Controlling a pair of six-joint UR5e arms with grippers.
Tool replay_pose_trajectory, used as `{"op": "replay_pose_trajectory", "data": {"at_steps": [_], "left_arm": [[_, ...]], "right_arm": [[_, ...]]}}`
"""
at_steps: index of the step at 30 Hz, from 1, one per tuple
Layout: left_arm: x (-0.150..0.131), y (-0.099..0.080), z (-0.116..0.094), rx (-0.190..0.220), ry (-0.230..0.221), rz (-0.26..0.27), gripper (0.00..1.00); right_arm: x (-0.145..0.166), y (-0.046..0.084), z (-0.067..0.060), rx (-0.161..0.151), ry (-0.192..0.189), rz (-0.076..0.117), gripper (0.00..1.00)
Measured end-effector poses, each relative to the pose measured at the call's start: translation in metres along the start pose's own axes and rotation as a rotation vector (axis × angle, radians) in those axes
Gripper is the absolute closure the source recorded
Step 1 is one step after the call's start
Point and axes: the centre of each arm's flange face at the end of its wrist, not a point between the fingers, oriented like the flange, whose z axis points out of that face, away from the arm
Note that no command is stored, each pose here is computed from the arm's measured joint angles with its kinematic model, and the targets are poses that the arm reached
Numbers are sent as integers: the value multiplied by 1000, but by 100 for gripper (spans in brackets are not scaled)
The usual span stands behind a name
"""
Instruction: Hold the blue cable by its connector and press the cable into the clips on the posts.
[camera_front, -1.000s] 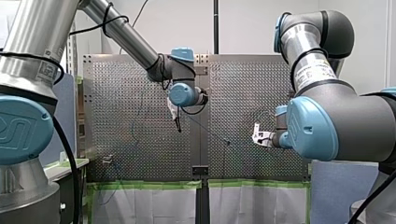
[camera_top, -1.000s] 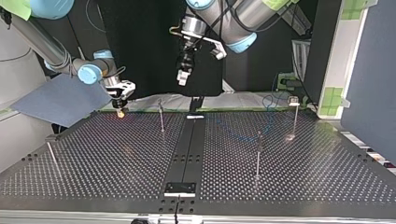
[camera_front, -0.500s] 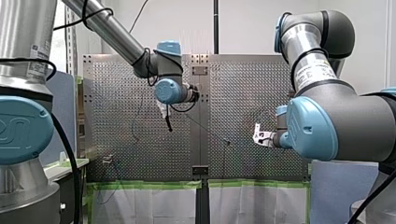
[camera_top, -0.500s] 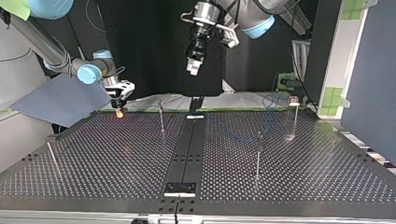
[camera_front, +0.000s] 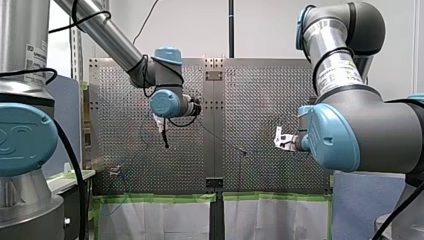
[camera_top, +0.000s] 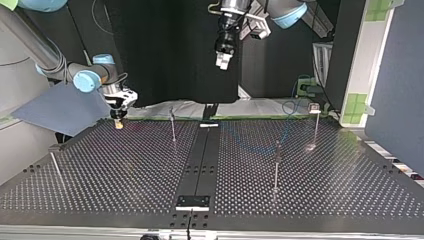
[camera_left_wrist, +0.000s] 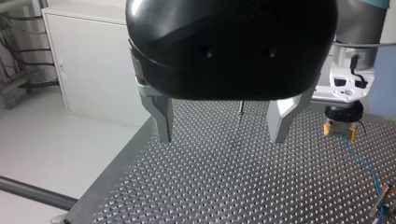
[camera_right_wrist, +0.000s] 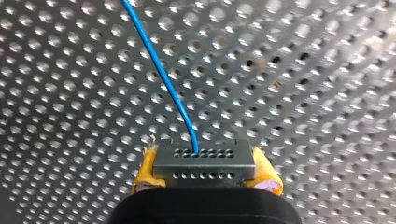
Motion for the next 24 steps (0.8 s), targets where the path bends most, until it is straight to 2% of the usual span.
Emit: {"op": "replay_pose_trajectory", "data": {"at_steps": [6,10,16,24], "left_arm": [[15,15,-11,-13,9,4,0],[16,27,-18,-23,-6,30,0],[16,40,-28,-32,-34,60,0],[18,43,-30,-41,-42,66,0]], "right_arm": [[28,-2,-7,-33,4,-30,100],[52,-4,-12,-48,29,-46,100],[83,-6,-17,-50,74,-53,100],[88,-6,-18,-51,82,-53,100]]}}
